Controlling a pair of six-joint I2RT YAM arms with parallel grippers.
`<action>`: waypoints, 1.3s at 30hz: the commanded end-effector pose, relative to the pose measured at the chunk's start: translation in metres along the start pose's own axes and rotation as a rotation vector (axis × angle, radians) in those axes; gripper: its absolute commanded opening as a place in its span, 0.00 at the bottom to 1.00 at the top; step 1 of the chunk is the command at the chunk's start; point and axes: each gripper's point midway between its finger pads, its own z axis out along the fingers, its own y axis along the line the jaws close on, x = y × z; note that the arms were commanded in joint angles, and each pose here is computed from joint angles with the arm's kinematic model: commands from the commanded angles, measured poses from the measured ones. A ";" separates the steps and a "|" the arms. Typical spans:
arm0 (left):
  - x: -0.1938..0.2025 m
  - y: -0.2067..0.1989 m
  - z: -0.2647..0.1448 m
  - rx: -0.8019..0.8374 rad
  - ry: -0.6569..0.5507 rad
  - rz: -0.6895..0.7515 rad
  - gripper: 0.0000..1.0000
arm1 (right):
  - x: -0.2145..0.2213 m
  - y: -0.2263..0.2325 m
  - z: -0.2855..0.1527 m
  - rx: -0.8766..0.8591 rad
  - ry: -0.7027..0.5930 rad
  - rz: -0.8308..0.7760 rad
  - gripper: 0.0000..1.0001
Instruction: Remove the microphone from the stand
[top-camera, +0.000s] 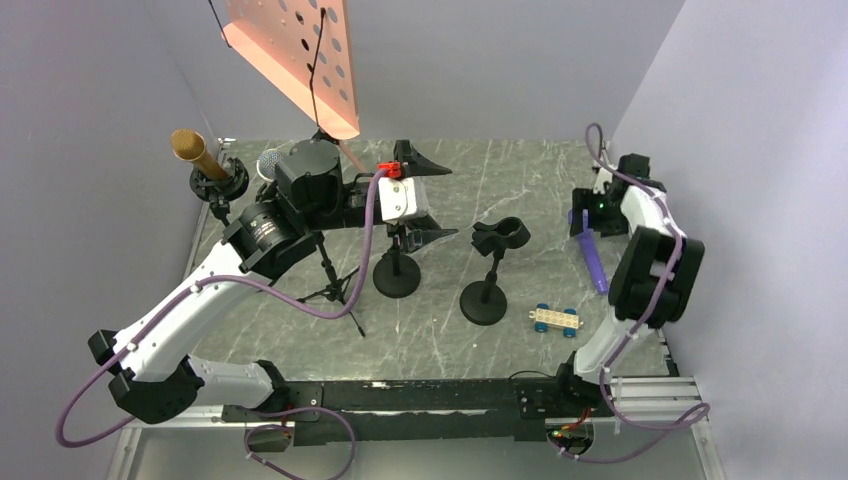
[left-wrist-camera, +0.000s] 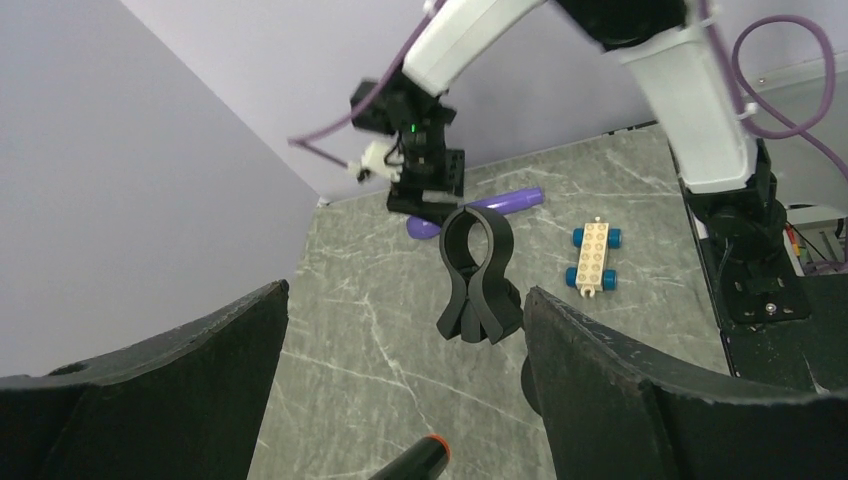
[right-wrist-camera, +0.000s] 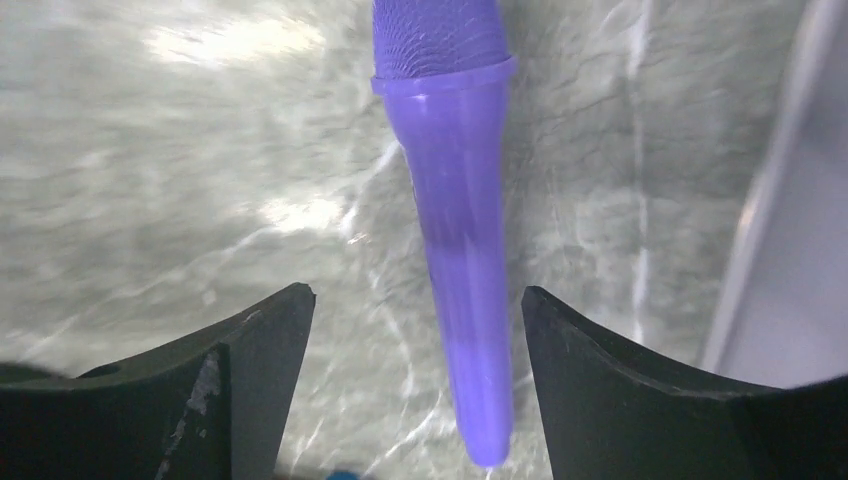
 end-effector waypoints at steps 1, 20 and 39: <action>-0.008 0.013 -0.012 -0.089 -0.013 -0.004 0.92 | -0.060 0.030 -0.122 -0.046 -0.350 -0.064 0.82; 0.006 0.006 -0.010 -0.058 0.017 0.005 0.93 | 0.032 0.278 -0.342 -0.884 -0.625 -0.922 0.94; 0.011 0.000 -0.015 -0.039 0.026 0.017 0.93 | 0.041 0.283 -0.275 -0.727 -0.436 -0.961 0.67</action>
